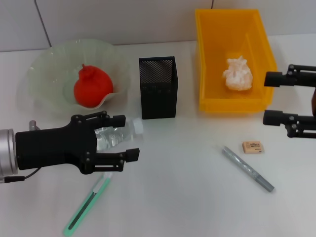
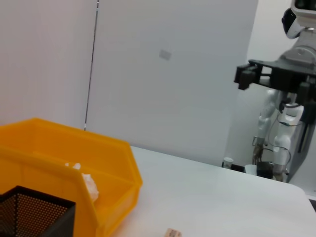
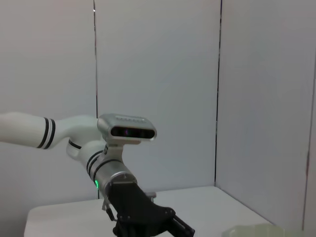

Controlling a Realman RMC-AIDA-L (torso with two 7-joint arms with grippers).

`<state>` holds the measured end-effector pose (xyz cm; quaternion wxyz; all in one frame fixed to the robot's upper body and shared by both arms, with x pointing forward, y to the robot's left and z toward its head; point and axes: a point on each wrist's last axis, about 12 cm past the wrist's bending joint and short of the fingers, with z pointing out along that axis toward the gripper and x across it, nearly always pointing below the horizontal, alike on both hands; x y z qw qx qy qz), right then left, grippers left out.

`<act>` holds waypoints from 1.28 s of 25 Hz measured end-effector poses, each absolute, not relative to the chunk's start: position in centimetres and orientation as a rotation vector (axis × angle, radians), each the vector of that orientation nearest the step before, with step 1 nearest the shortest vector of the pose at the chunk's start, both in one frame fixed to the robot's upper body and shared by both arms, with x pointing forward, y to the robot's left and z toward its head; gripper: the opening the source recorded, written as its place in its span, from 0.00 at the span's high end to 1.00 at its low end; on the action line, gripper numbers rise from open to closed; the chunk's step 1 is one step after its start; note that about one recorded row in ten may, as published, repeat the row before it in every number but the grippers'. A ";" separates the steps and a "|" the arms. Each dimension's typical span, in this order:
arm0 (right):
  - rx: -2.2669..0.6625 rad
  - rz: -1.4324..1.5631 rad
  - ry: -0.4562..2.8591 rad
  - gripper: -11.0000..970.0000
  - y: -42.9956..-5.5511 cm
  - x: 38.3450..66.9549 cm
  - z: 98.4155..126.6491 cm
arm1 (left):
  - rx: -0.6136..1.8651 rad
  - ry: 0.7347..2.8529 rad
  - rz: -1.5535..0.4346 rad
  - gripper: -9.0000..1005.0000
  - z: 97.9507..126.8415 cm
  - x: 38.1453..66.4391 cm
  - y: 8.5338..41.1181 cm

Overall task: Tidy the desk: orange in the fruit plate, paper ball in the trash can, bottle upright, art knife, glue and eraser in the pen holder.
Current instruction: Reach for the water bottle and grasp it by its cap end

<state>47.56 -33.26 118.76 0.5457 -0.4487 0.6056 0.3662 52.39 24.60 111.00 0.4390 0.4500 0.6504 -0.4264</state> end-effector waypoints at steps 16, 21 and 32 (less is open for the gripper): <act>-0.995 0.943 1.440 0.30 -34.5 45.8 116.9 | 1.094 1.623 -1.030 0.23 111.2 52.9 24.9; -1.010 0.958 1.452 0.30 -34.5 45.3 116.6 | 1.073 1.653 -0.985 0.23 111.1 53.5 24.8; -1.017 0.963 1.493 0.30 -34.9 44.5 115.9 | 1.114 1.787 -0.883 0.23 110.9 55.6 24.1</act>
